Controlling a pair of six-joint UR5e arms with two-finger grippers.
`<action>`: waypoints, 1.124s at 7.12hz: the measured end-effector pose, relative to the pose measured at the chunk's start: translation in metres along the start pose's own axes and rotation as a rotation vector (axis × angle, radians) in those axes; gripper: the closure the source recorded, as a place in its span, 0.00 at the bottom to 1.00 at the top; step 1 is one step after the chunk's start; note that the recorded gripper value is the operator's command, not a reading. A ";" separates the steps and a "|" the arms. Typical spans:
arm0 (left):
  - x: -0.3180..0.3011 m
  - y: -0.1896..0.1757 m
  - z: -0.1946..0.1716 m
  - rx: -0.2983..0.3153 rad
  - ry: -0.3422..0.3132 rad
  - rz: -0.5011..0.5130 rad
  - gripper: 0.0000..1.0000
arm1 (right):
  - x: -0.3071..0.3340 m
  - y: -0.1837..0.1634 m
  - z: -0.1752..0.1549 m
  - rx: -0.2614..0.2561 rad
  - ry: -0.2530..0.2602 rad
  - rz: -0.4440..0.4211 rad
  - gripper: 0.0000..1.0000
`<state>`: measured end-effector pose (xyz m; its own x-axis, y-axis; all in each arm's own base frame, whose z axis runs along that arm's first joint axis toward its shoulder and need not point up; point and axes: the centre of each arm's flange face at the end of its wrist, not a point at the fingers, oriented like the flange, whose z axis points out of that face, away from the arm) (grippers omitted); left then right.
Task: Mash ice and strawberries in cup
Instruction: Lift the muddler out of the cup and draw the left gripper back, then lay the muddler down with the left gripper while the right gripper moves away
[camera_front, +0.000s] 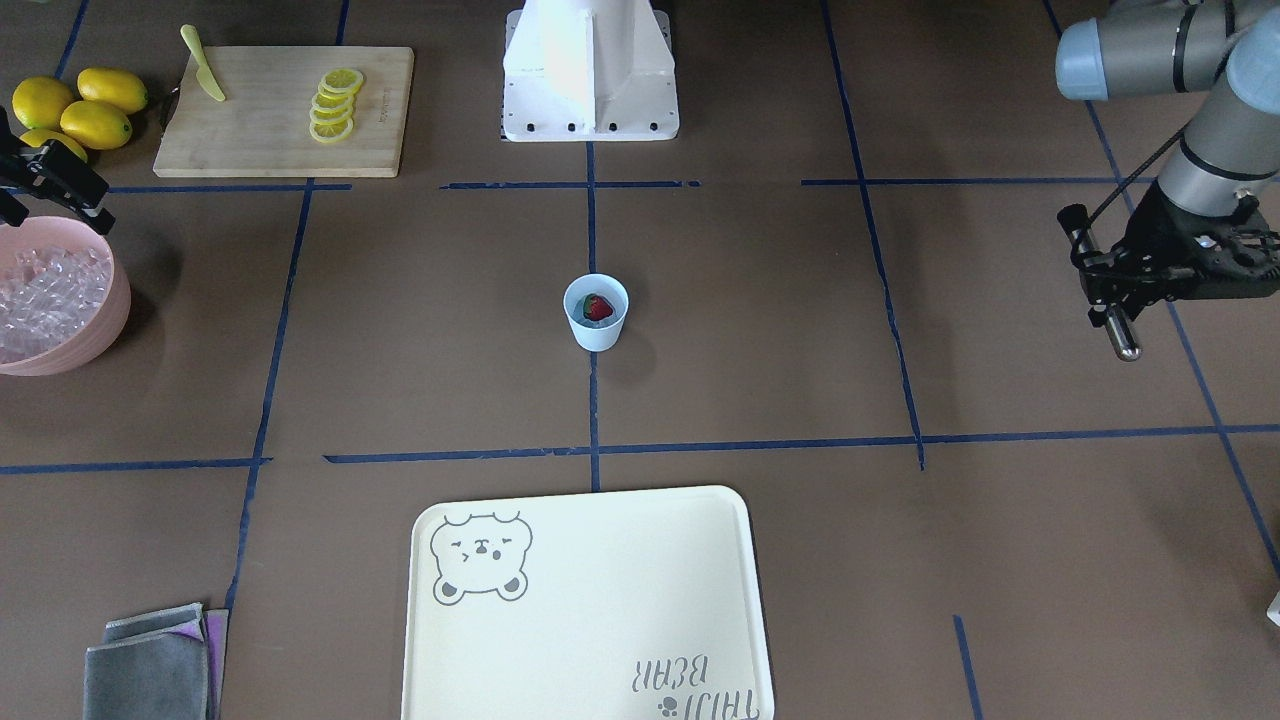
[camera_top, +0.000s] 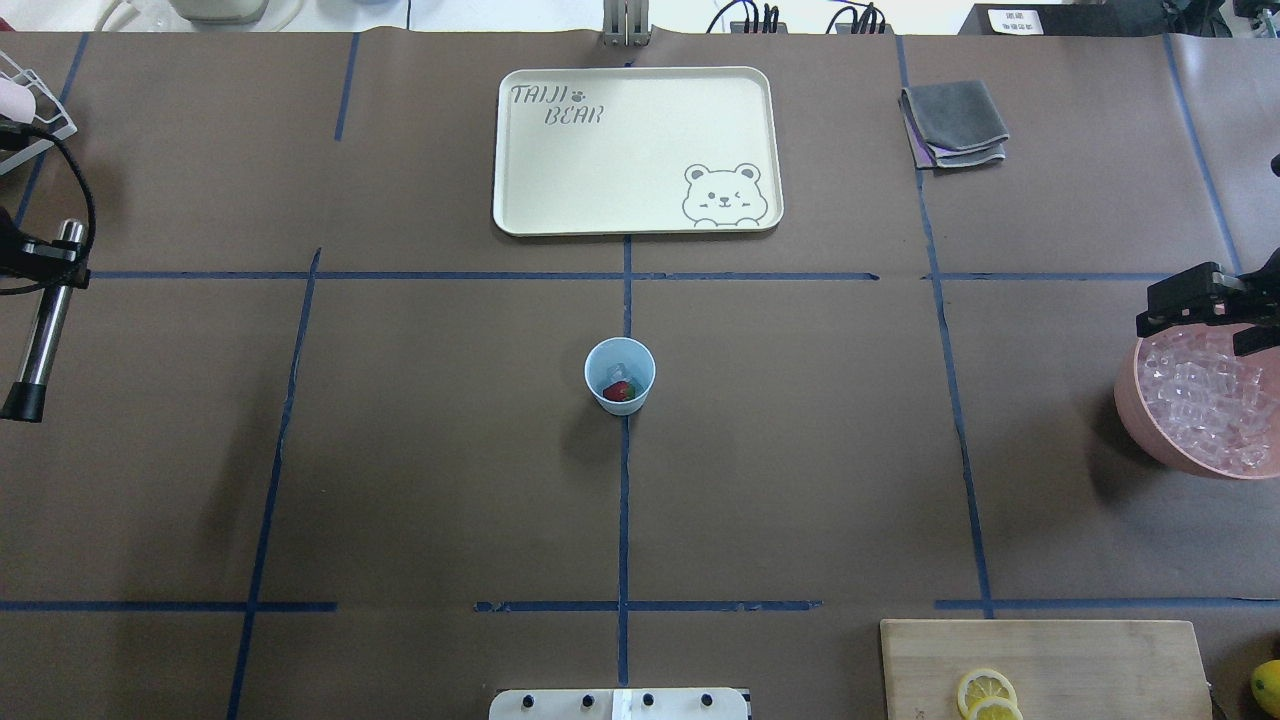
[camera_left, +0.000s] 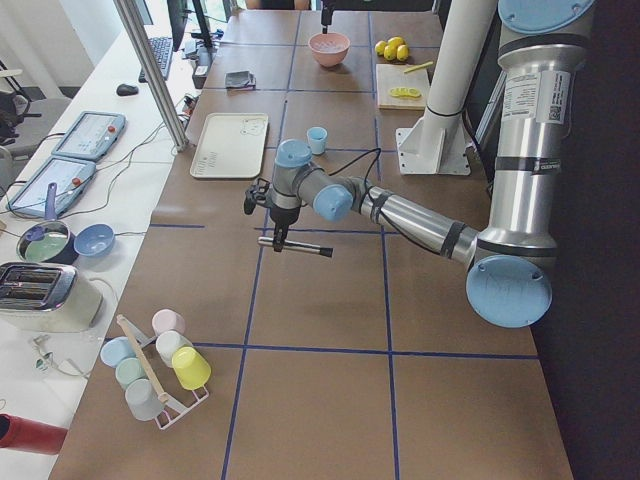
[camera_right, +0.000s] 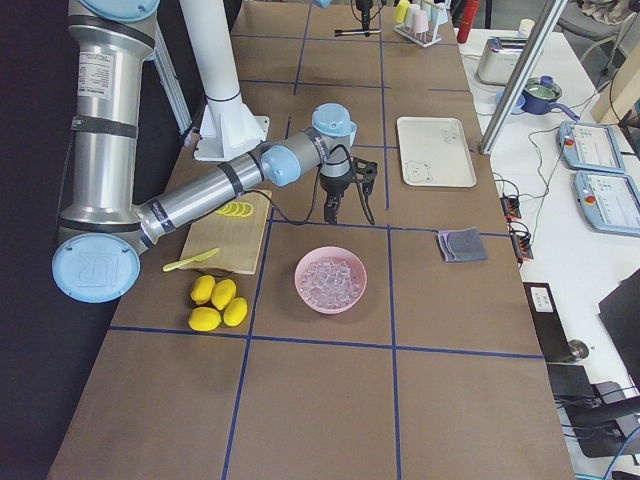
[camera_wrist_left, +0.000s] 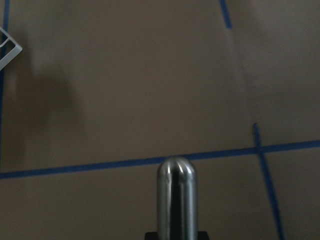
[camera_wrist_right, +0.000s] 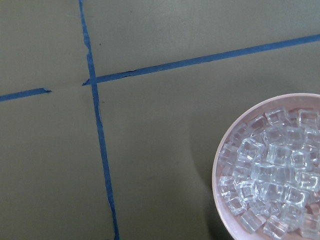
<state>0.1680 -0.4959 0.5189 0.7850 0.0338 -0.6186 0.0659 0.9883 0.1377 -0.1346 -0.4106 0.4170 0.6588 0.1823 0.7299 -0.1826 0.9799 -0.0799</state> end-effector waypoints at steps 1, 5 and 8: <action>-0.036 0.004 0.036 -0.059 -0.006 -0.012 0.99 | 0.000 0.000 0.000 0.000 0.000 0.000 0.00; -0.099 0.022 0.104 -0.127 -0.021 -0.031 0.98 | -0.001 0.001 -0.002 0.002 -0.003 0.001 0.00; -0.113 0.033 0.116 -0.153 -0.036 -0.044 0.97 | -0.001 0.001 -0.002 0.002 -0.003 0.001 0.00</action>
<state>0.1528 -0.4846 0.6836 0.8055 -0.0125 -0.5925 0.0085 0.9999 -0.0095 -0.1340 -0.4095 0.4149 0.6565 0.1829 0.7318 -0.1849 0.9796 -0.0789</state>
